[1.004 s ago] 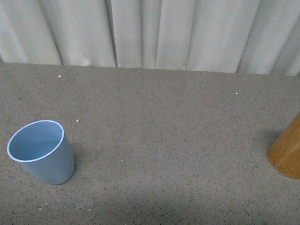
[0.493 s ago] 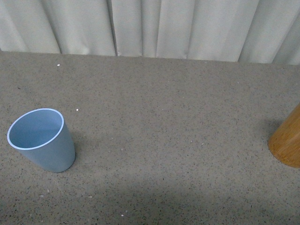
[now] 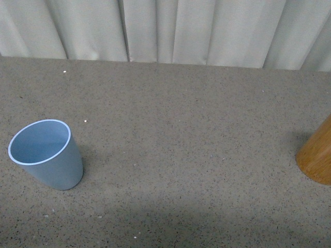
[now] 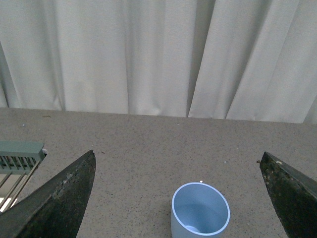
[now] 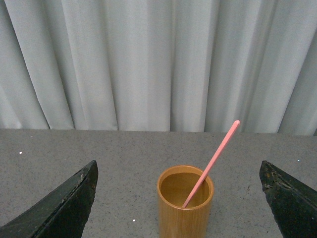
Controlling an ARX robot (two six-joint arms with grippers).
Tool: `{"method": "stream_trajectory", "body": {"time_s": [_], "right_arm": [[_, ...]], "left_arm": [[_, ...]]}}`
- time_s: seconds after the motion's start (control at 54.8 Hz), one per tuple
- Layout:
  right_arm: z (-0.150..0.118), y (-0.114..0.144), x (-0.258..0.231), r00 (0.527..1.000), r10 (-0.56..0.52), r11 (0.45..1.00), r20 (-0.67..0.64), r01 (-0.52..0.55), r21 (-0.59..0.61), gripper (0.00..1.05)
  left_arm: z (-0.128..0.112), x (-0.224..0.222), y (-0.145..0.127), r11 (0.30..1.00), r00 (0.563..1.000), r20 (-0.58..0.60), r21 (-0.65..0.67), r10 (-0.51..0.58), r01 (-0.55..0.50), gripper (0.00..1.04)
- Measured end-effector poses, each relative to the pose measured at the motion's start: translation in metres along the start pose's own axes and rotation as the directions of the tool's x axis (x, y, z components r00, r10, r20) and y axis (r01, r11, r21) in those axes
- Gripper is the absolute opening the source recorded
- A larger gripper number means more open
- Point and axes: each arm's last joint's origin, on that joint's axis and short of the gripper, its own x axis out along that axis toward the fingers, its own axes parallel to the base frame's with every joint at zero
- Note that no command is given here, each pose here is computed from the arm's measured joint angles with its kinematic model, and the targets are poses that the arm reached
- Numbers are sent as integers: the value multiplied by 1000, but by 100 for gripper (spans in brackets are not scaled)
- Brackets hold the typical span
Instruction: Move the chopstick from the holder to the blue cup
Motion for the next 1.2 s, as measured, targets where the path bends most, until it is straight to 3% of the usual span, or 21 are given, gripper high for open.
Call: {"method": "stream_trajectory", "body": {"time_s": [0.767,0.803,0.822,0.876,0.931,1.041,1.205], "right_arm": [[0,0,0,1000,0,1000,0,0,0,95],[0,0,0,1000,0,1000,0,0,0,95],[0,0,0,1000,0,1000,0,0,0,95],[0,0,0,1000,1,1000,0,-1,0,95],[0,0,0,1000,0,1000,1,0,0,95],[0,0,0,1000,-1,1000,1,1,0,95],[0,0,0,1000,-1,1000,1,1,0,95]], "left_arm": [[0,0,0,1000,1000,0,0,0,0,98],[-1,0,0,998,997,-49,-36,-56,54,98],[-1,0,-1,992,988,-110,-75,-113,105,98],[-8,4,-6,917,886,-333,-340,-324,208,98],[-15,8,-12,865,832,-395,-467,-389,183,98],[-18,20,-17,838,828,-422,-536,-369,100,98],[-26,34,-30,856,815,-475,-515,-333,49,98]]}}
